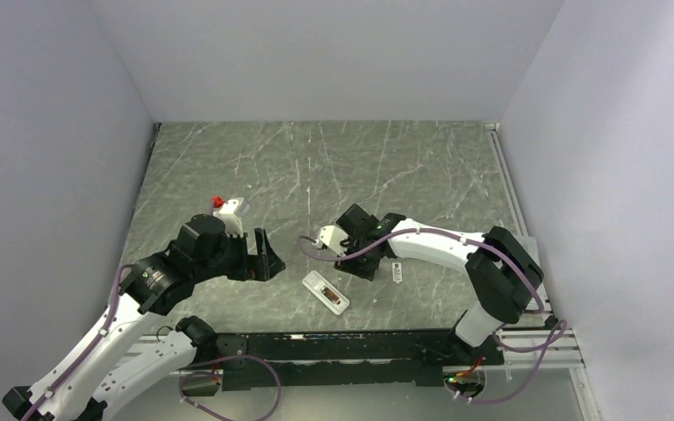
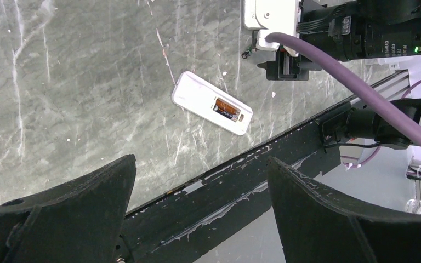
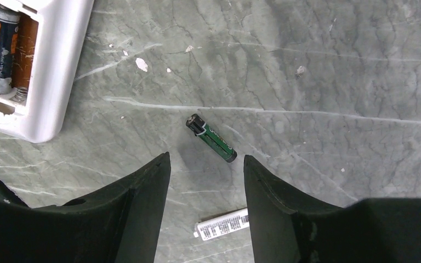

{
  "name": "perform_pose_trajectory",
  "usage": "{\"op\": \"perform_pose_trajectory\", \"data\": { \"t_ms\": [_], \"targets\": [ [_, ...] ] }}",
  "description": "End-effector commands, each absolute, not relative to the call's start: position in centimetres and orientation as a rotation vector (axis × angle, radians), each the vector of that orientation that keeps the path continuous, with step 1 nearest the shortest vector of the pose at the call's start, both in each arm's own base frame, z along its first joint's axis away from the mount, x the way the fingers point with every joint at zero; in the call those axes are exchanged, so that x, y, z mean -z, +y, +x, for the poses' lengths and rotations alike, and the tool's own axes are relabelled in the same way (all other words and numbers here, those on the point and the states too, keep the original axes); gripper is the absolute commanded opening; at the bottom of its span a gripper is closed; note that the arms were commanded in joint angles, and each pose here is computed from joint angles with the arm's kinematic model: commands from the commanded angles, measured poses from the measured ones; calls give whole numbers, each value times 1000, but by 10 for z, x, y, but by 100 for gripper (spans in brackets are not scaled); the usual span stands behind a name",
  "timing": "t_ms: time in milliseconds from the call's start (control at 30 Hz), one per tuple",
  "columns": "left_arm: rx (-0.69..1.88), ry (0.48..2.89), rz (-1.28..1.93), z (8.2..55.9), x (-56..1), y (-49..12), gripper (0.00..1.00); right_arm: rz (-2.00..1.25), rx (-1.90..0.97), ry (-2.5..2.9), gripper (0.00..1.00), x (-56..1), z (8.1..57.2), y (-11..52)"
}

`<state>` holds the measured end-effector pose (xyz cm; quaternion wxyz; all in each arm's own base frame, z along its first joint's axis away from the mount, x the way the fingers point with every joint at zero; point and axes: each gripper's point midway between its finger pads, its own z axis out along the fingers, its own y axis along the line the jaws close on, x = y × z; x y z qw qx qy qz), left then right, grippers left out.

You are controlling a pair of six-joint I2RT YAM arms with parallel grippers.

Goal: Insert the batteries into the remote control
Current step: Pick up the battery from the center of the board.

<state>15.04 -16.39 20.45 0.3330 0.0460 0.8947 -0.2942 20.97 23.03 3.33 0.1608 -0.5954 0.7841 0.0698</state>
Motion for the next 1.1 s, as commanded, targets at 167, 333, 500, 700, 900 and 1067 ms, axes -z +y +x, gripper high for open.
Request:
{"op": "perform_pose_trajectory", "data": {
  "t_ms": [167,333,500,700,900,1067],
  "targets": [
    [787,2304,146,154,-211,-169,94,-1742,-199,2197,52,-24,216,238],
    [784,2305,148,155,-210,-169,94,-1744,-193,2202,50,-22,220,241],
    [786,2306,151,154,-210,-170,94,-1761,-201,2211,46,-17,221,244],
    [785,2308,154,155,-210,-170,94,-1763,-221,2214,42,-13,221,248],
    [779,2310,152,156,-209,-170,94,-1769,-236,2217,39,-11,219,249],
    [777,2314,151,157,-208,-170,94,-1766,-239,2225,33,-8,219,250]
  ]
}}
